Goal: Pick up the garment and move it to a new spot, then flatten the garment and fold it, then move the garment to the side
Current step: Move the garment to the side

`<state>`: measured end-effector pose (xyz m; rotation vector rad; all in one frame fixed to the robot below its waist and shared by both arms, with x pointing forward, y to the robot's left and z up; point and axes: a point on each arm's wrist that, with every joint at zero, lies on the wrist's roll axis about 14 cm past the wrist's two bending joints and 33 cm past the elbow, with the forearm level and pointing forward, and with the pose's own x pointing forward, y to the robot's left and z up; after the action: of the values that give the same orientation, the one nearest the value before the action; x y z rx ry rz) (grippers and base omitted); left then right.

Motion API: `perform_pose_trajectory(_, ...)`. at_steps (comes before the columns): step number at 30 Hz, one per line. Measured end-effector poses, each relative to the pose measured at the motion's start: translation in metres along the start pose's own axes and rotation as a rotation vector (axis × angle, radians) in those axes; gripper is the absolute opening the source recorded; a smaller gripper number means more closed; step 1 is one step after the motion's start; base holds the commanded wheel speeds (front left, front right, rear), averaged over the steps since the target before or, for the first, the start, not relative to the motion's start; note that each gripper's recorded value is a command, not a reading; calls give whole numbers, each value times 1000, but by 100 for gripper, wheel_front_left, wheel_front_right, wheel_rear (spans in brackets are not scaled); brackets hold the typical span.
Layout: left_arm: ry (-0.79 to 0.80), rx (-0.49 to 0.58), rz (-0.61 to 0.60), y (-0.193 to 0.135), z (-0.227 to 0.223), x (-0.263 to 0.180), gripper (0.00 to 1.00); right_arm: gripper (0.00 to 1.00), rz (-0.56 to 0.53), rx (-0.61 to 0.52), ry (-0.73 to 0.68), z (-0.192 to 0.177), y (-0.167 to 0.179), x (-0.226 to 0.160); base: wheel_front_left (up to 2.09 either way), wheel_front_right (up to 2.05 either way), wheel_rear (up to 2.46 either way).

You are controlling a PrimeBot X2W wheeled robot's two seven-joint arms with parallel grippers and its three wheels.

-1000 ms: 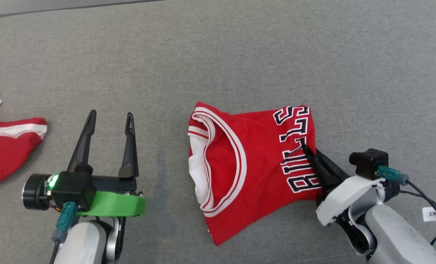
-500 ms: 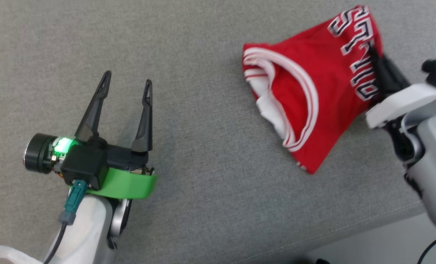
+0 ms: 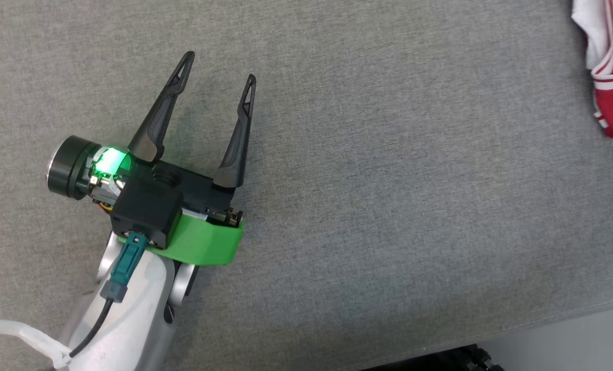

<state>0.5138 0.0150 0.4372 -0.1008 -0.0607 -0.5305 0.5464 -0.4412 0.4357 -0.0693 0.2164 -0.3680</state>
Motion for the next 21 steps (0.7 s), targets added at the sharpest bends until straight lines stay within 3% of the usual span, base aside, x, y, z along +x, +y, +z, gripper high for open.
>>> perform_pose_trajectory(1,9,0,5,2,-4,-1,100,28,0,-10,-2,-1,0,4,0,0,0)
perform_pose_trajectory(2,16,0,9,4,-7,-2,100,83,0,-26,-1,-3,1,7,0,0,0)
perform_pose_trajectory(3,21,1,14,6,-9,-3,100,100,2,-28,-5,-4,3,9,0,0,0)
perform_pose_trajectory(9,35,7,38,14,-13,-7,100,100,-1,-49,-51,0,5,6,0,0,0)
perform_pose_trajectory(21,80,1,151,23,1,-43,100,100,89,79,-118,-6,51,-84,0,0,0)
